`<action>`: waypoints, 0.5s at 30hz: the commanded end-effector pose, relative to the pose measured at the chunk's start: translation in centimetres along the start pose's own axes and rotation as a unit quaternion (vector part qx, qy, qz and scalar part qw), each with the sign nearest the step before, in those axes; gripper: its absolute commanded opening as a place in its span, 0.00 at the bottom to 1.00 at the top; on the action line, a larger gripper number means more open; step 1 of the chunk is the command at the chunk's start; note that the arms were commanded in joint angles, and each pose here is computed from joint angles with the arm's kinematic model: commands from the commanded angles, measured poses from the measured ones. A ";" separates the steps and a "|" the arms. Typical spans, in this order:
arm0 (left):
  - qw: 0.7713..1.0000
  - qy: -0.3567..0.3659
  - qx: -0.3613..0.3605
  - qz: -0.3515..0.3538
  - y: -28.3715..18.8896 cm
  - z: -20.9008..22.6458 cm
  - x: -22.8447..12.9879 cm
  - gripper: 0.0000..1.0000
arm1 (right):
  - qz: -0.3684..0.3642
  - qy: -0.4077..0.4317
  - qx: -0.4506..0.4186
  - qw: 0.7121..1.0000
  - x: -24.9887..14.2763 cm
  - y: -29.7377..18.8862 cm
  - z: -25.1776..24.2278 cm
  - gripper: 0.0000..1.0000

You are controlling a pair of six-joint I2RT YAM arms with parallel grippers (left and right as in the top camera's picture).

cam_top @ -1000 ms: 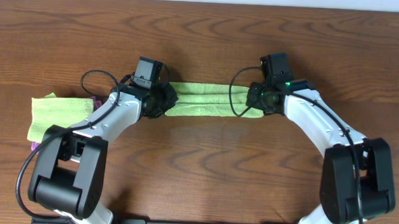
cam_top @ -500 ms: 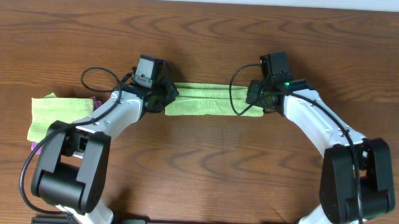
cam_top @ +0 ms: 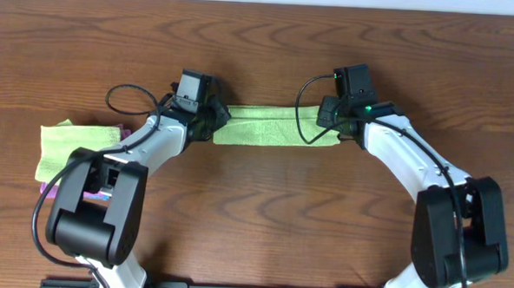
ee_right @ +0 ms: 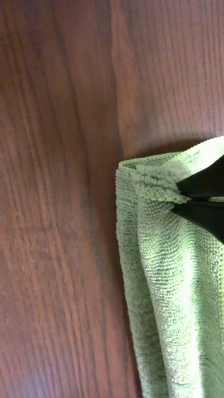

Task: Fold the cloth
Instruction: 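Lower the folded edge onto the far edge and release both grippers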

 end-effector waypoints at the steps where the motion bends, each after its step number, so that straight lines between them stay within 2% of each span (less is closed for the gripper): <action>1: 0.999 0.004 0.025 -0.025 0.5 0.6 1.3 0.06 | -0.014 0.002 -0.042 0.999 0.5 1.1 -1.1 0.01; 15: 0.998 0.012 0.033 -0.046 0.9 0.8 2.0 0.06 | -0.043 -0.001 -0.033 0.999 1.6 1.9 -0.6 0.01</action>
Point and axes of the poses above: each gripper's point midway between its finger pads, its own y axis out along the fingers, its own z axis along the line the jaws close on, x = y × z, the point moved 4 cm from there along -y, back along the fingers, and after that the axes turned 6 degrees about y, right-handed, at the moved point
